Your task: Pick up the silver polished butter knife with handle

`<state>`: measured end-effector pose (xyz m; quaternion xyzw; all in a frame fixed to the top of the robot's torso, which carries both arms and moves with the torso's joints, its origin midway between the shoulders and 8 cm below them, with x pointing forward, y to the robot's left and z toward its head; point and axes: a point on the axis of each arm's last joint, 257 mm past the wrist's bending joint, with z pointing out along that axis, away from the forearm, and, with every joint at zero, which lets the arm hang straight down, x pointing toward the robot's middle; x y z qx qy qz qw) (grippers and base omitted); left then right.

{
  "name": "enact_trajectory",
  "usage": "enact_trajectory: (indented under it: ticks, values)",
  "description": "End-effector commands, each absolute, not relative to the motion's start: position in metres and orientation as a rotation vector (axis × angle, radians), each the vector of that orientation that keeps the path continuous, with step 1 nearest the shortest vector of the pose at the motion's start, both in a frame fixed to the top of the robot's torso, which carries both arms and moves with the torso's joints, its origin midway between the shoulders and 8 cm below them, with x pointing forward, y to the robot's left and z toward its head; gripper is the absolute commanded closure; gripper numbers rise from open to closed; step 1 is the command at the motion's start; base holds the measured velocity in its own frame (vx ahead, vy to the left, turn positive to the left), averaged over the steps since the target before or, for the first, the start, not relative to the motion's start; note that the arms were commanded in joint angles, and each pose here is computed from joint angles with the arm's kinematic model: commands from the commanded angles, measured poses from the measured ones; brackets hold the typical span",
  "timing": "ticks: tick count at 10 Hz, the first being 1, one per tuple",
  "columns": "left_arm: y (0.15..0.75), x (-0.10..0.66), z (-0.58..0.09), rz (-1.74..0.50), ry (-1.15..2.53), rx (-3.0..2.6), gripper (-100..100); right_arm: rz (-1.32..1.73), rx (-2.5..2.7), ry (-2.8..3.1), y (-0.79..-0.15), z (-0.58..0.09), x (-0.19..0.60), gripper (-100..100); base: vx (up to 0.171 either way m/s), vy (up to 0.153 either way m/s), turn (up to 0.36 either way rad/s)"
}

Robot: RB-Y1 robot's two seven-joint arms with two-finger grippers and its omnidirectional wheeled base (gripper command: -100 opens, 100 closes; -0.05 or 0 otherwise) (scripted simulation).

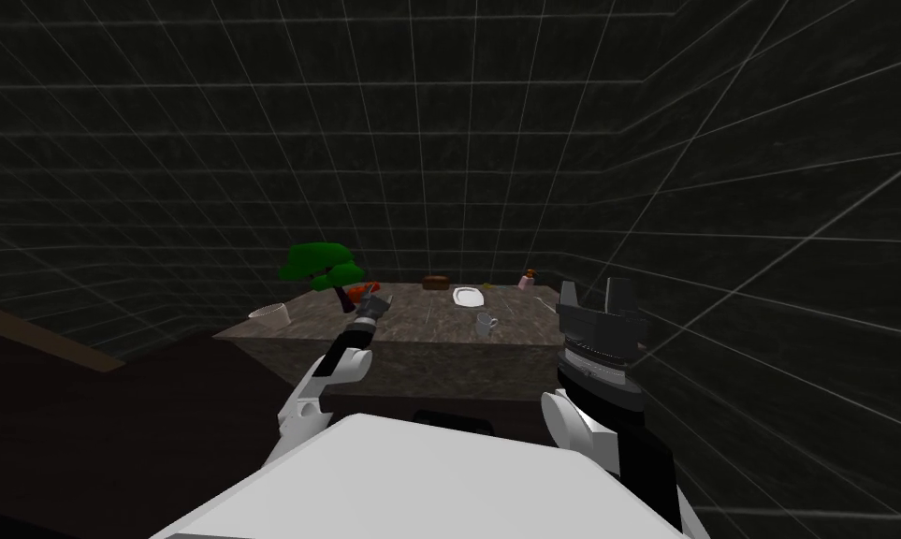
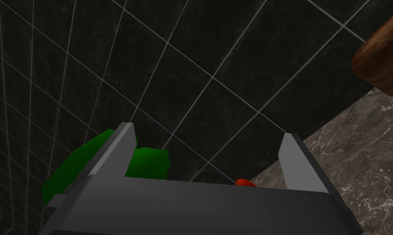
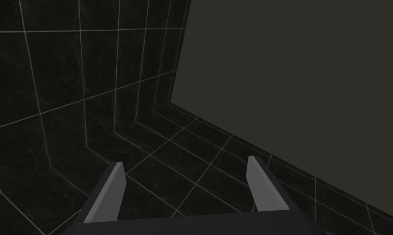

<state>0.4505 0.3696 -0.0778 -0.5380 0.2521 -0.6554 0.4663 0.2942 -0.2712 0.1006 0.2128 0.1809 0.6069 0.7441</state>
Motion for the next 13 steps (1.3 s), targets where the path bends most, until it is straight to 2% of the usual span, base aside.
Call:
enact_trajectory:
  ticks: [1, 13]
  values:
    - [0.378, 0.459, -0.092, -1.614, 0.600, -1.402, -100, 1.329, 0.466, 0.396, -0.271, 0.101, 0.294, 0, 0.013, -0.053, -0.039]
    - [0.428, 0.499, -0.195, -1.574, 0.407, -1.939, -100, 1.329, 0.466, 0.396, -0.271, 0.101, 0.294, 0, 0.022, -0.063, -0.037]
